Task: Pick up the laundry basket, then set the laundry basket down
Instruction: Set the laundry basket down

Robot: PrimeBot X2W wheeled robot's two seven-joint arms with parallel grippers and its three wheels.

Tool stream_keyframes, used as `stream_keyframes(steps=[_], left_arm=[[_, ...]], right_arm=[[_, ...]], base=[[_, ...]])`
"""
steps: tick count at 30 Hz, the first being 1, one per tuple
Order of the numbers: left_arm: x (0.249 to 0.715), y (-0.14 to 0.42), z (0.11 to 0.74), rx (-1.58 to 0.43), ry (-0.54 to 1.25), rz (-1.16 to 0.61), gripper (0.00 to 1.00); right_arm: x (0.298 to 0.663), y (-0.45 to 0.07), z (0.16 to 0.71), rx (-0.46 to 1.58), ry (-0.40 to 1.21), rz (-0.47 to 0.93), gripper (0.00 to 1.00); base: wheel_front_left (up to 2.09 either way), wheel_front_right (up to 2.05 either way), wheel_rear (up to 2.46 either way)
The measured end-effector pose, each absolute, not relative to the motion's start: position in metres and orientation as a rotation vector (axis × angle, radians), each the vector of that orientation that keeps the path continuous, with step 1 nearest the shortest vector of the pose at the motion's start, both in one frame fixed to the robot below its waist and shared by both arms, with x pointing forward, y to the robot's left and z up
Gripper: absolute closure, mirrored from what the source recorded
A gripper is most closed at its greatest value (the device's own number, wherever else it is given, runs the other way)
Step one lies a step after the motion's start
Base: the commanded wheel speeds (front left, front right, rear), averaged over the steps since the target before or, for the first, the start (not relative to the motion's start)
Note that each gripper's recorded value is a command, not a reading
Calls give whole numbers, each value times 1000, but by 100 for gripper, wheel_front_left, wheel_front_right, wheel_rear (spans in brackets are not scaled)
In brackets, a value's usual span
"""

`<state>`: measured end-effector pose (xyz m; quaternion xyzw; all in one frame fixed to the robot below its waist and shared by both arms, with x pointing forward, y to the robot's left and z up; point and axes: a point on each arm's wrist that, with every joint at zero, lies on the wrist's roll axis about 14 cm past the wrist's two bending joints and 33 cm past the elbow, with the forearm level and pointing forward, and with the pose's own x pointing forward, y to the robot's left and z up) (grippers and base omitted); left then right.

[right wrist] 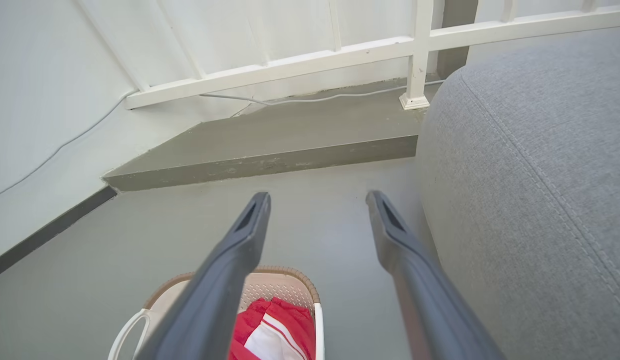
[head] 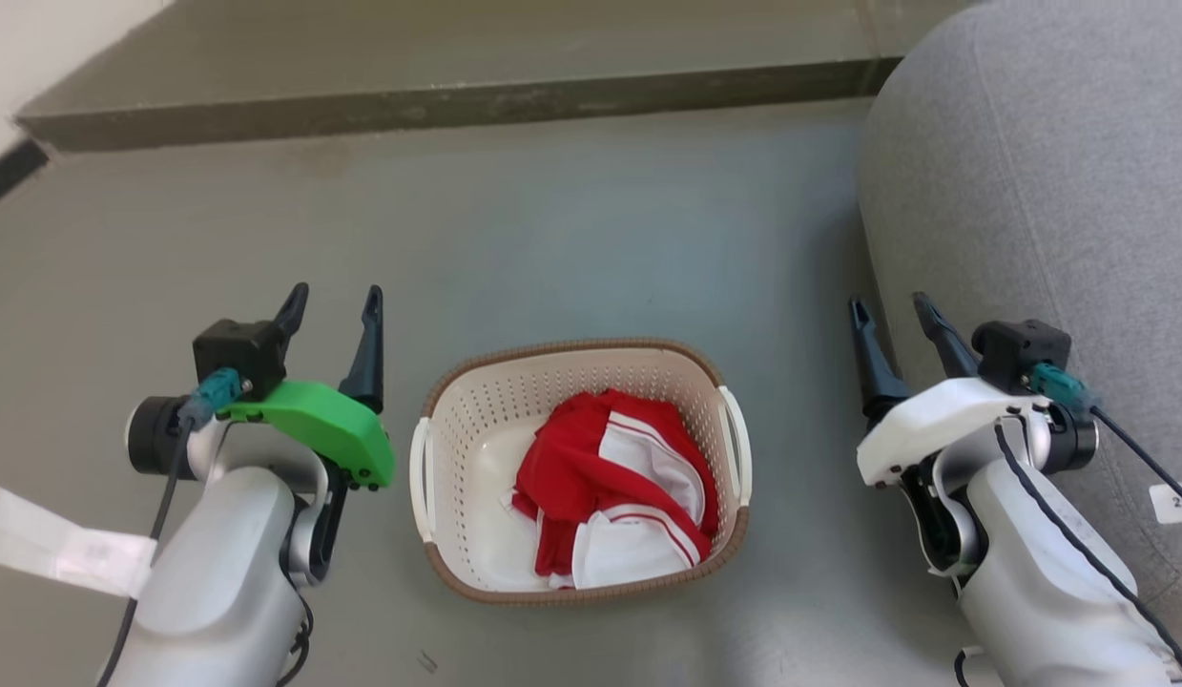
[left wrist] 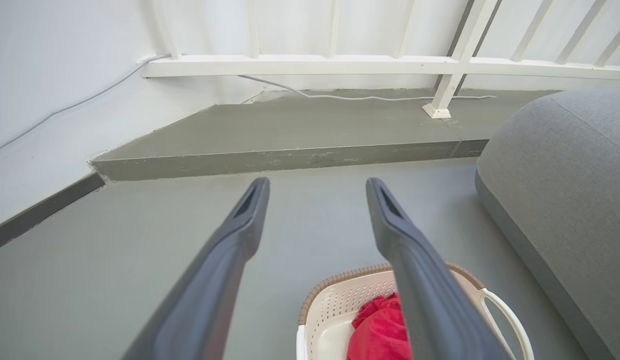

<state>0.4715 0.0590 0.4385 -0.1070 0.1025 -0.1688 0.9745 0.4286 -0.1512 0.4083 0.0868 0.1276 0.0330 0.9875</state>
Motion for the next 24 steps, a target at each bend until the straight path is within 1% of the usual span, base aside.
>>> stream_keyframes(steps=[8, 24], left_arm=[[458, 68, 472, -182, 100, -336, 0], [401, 72, 477, -185, 79, -328, 0]], right_arm=[[420, -148, 431, 160, 189, 80, 0], [382, -152, 444, 142, 148, 68, 0]], base=[[0, 0, 0], [0, 0, 0]])
